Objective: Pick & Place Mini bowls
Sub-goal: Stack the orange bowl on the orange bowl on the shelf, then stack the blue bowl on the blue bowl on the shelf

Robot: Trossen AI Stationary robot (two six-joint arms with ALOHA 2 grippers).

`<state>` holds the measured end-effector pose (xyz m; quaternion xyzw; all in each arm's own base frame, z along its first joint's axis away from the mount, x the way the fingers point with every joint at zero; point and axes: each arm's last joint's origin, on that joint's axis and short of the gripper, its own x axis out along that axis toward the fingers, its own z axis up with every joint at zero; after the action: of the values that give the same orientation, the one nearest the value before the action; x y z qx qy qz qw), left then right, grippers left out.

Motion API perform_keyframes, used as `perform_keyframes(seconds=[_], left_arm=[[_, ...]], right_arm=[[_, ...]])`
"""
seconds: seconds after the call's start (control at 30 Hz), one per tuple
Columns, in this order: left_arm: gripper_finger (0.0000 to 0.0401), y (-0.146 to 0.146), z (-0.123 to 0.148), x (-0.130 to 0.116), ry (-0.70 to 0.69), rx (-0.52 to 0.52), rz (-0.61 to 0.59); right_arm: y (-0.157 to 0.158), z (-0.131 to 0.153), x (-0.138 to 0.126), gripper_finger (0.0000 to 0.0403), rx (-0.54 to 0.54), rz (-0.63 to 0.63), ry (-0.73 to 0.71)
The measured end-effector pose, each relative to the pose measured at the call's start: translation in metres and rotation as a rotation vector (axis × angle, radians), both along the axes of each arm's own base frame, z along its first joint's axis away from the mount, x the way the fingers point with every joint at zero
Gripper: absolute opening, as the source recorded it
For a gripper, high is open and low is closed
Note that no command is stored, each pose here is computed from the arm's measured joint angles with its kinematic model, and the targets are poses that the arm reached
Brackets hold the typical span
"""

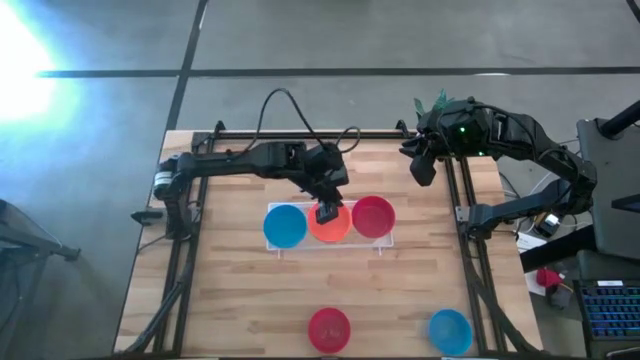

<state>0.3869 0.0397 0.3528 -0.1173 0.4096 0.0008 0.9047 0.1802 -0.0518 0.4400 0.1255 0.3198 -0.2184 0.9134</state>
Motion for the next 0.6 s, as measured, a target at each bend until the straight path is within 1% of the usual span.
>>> perform_keyframes(seconds=[0.17,0.27,0.43,0.6], left_arm=[[0.0089,0.001,-0.007,0.003,0.025,-0.001,0.0],[0.0089,0.001,-0.003,0.001,0.015,0.001,-0.001],[0.0089,-0.001,0.025,-0.019,-0.044,0.008,0.001],[0.0088,-0.008,0.058,-0.048,-0.13,0.036,-0.004]], right_arm=[[0.0,0.0,0.0,0.0079,0.0,0.001,0.001],[0.0,0.0,0.0,0.0079,0.0,0.001,0.002],[0.002,-0.001,-0.005,0.0079,0.026,0.024,0.017],[0.009,-0.004,-0.012,0.0079,0.144,0.126,0.05]])
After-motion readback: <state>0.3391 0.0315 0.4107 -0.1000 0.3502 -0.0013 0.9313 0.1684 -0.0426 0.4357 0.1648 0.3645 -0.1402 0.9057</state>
